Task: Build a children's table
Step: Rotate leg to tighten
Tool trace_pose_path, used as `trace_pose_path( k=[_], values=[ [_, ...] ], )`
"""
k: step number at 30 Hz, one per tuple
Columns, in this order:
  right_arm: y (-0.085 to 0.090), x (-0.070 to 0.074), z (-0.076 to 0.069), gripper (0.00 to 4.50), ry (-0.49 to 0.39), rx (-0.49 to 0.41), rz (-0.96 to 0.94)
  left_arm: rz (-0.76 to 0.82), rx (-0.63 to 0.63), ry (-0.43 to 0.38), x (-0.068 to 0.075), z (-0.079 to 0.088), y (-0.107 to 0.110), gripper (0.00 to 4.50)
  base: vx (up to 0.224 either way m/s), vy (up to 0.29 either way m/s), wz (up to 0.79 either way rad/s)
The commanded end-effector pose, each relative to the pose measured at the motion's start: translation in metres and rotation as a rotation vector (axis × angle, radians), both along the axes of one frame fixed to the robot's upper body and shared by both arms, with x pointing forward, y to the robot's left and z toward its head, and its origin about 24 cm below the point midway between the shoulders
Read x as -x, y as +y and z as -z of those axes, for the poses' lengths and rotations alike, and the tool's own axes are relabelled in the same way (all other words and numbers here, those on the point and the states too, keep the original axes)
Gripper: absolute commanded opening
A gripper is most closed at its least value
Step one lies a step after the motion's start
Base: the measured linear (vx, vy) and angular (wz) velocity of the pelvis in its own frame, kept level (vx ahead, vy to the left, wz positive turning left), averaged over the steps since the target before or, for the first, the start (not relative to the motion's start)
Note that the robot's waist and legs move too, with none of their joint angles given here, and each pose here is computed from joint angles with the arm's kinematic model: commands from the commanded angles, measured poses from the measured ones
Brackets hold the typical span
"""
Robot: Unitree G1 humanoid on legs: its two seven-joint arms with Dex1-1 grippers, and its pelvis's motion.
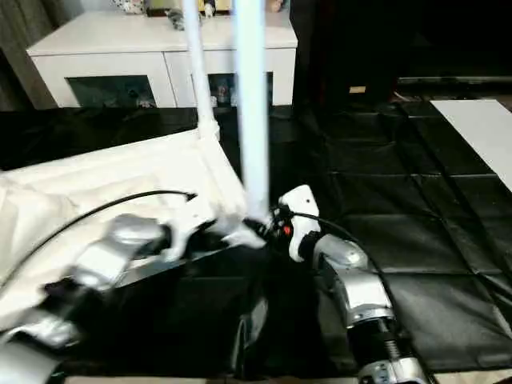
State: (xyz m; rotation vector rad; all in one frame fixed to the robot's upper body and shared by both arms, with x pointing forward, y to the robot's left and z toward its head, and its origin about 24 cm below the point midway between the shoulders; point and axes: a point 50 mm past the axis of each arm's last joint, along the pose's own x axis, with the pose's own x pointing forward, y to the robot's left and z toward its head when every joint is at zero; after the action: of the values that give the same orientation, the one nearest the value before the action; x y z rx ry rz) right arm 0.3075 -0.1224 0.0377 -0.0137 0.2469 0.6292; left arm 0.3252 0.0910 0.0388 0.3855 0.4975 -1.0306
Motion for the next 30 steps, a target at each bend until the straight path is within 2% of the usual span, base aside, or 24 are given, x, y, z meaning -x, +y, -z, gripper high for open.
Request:
trace_pose_path(
  k=[1, 3, 6, 8, 11, 12, 14, 16, 19, 21, 23, 24, 28, 30],
  values=[
    [0.011, 0.002, 0.019, 2.34, 0.070, 0.060, 0.075, -0.185, -0.075, -0.003, -0.008, 0.013, 0.004, 0.00, 0.000, 0.000, 0.00],
    [0.014, -0.003, 0.022, 2.23, 0.079, 0.098, 0.195, -0.248, -0.074, -0.027, -0.015, 0.010, -0.005, 0.00, 0.000, 0.000, 0.00],
    [0.024, -0.009, 0.023, 2.09, 0.101, 0.086, 0.341, -0.295, -0.063, -0.071, -0.022, 0.008, -0.020, 0.00, 0.000, 0.000, 0.00],
    [0.034, -0.011, 0.021, 2.09, 0.096, 0.082, 0.330, -0.296, -0.059, -0.079, -0.023, 0.007, -0.026, 0.00, 0.000, 0.000, 0.00],
    [0.046, -0.013, 0.010, 2.09, 0.040, 0.019, 0.264, -0.268, -0.074, -0.074, -0.021, 0.010, -0.028, 0.00, 0.000, 0.000, 0.00],
    [0.046, -0.013, 0.007, 2.57, 0.011, 0.012, 0.252, -0.259, -0.080, -0.071, -0.021, 0.011, -0.027, 0.00, 0.000, 0.000, 0.00],
    [0.044, -0.012, 0.001, 2.70, -0.023, -0.004, 0.216, -0.237, -0.093, -0.066, -0.019, 0.013, -0.023, 0.00, 0.000, 0.000, 0.00],
    [0.039, -0.013, -0.003, 2.78, -0.067, 0.030, 0.177, -0.224, -0.109, -0.066, -0.019, 0.015, -0.017, 0.00, 0.000, 0.000, 0.00],
    [0.035, -0.011, -0.006, 3.12, -0.082, 0.040, 0.117, -0.207, -0.104, -0.060, -0.018, 0.015, -0.012, 0.00, 0.000, 0.000, 0.00],
    [0.029, -0.008, -0.010, 3.12, -0.100, 0.059, 0.033, -0.170, -0.090, -0.057, -0.015, 0.014, -0.009, 0.00, 0.000, 0.000, 0.00],
    [0.022, 0.000, -0.015, 3.12, -0.112, 0.073, -0.121, -0.076, -0.054, -0.052, -0.010, 0.012, -0.007, 0.00, 0.000, 0.000, 0.00],
    [0.010, 0.011, -0.019, 3.12, -0.125, 0.107, -0.288, 0.006, -0.004, -0.037, -0.002, 0.011, -0.003, 0.00, 0.000, 0.000, 0.00],
    [0.000, 0.017, -0.022, 3.12, -0.130, 0.133, -0.364, 0.076, 0.032, -0.015, 0.005, 0.011, 0.001, 0.00, 0.000, 0.000, 0.00],
    [-0.015, 0.021, -0.028, 3.12, -0.135, 0.169, -0.419, 0.194, 0.072, 0.050, 0.019, 0.011, 0.008, 0.00, 0.000, 0.000, 0.00]
  ],
)
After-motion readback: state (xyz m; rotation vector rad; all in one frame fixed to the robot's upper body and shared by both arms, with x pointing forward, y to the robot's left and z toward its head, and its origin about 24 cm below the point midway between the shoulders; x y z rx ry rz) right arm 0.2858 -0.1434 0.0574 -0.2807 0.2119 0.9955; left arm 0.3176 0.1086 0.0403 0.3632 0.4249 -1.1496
